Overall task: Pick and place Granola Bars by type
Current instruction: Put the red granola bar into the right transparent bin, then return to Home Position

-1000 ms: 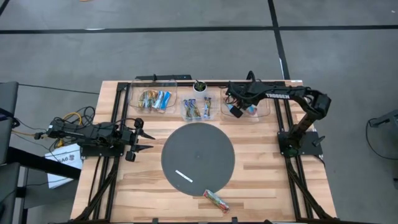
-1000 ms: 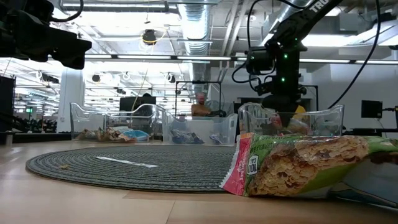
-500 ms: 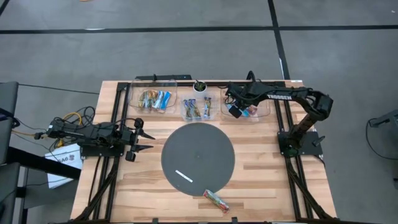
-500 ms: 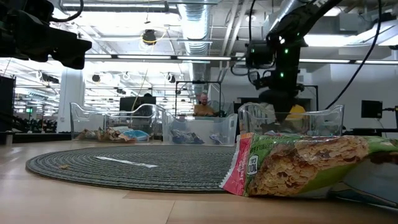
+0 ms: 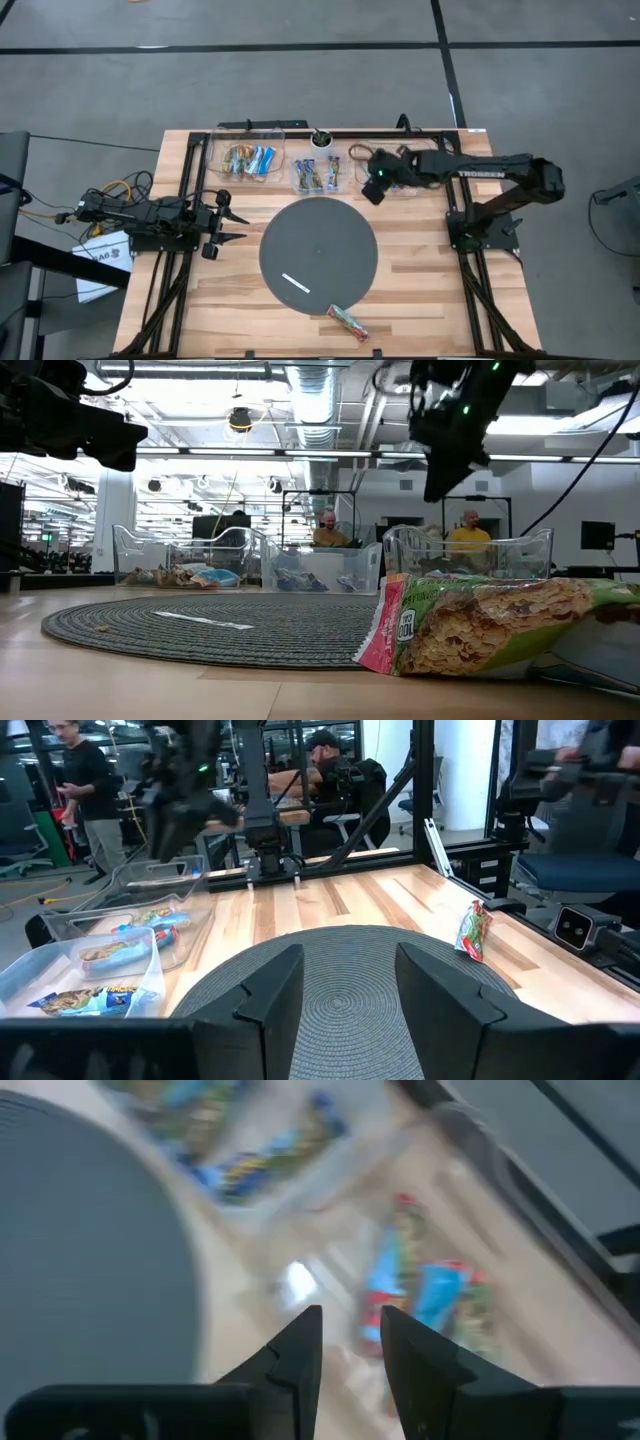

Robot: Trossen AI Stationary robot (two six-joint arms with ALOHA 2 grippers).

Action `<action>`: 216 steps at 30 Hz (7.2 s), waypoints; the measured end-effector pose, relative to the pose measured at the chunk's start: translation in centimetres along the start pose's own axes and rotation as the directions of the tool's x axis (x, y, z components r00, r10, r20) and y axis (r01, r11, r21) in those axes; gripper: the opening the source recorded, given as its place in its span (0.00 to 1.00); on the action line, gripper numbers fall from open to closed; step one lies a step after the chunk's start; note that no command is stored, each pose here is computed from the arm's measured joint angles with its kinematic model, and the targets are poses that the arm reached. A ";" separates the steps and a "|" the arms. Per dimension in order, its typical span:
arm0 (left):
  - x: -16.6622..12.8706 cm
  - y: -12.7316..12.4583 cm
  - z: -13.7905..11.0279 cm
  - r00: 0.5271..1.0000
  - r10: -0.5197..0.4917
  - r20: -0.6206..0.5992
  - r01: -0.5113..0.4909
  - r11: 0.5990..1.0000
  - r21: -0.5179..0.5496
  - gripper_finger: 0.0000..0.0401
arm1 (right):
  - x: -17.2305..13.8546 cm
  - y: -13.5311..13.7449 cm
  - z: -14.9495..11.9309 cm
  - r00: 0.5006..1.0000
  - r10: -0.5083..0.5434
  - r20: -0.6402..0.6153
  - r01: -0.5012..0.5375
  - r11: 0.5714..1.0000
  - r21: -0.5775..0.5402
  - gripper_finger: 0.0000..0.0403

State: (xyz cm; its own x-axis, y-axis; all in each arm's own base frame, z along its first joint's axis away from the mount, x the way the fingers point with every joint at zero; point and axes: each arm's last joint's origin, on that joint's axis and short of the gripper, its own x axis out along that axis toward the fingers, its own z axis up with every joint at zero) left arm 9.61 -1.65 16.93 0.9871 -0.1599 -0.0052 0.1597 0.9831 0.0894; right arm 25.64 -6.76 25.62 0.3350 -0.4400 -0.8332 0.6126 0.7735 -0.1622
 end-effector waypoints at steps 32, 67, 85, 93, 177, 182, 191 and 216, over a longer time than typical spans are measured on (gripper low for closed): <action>0.0 0.0 0.0 1.000 -0.001 0.000 0.001 1.000 0.000 0.38 | -1.8 22.6 -7.5 0.826 0.524 -0.208 -0.548 0.833 -0.079 0.24; 0.1 0.0 -0.1 1.000 -0.003 -0.011 0.003 1.000 0.000 0.38 | -2.7 32.1 -13.4 0.761 0.457 -0.461 -0.538 0.841 -0.053 0.56; 0.1 0.0 -0.1 1.000 -0.004 -0.012 0.004 1.000 0.000 0.38 | -0.6 32.4 -13.3 0.762 0.438 -0.477 -0.515 0.857 -0.034 0.36; 0.1 0.0 -0.1 1.000 -0.004 -0.013 0.004 1.000 0.000 0.38 | -0.7 32.5 -12.9 0.756 0.467 -0.459 -0.535 0.845 -0.020 0.15; 0.1 0.0 -0.1 1.000 -0.005 -0.013 0.005 1.000 0.000 0.38 | 7.9 -3.8 1.5 0.934 -0.210 -0.290 0.211 0.977 -0.027 0.03; 0.1 0.0 -0.1 1.000 -0.005 -0.013 0.005 1.000 0.000 0.38 | 8.9 -3.4 0.5 0.947 -0.130 -0.293 0.118 0.991 -0.058 0.03; 0.1 0.0 -0.1 1.000 -0.004 -0.013 0.004 1.000 0.000 0.38 | 9.3 -3.2 0.0 0.951 -0.069 -0.302 0.054 0.997 -0.060 0.04; 0.1 0.0 -0.1 1.000 -0.004 -0.013 0.004 1.000 0.000 0.38 | 0.2 -1.0 -3.8 0.998 0.061 0.028 -0.057 0.991 -0.124 0.35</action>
State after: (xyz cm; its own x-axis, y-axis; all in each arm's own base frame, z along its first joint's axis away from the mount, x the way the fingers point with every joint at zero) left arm 9.69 -1.67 16.82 0.9865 -0.1629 -0.0187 0.1640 0.9824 0.0895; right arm 22.42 -5.90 23.61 0.3917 -0.4049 -0.8262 0.4993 0.8478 -0.1787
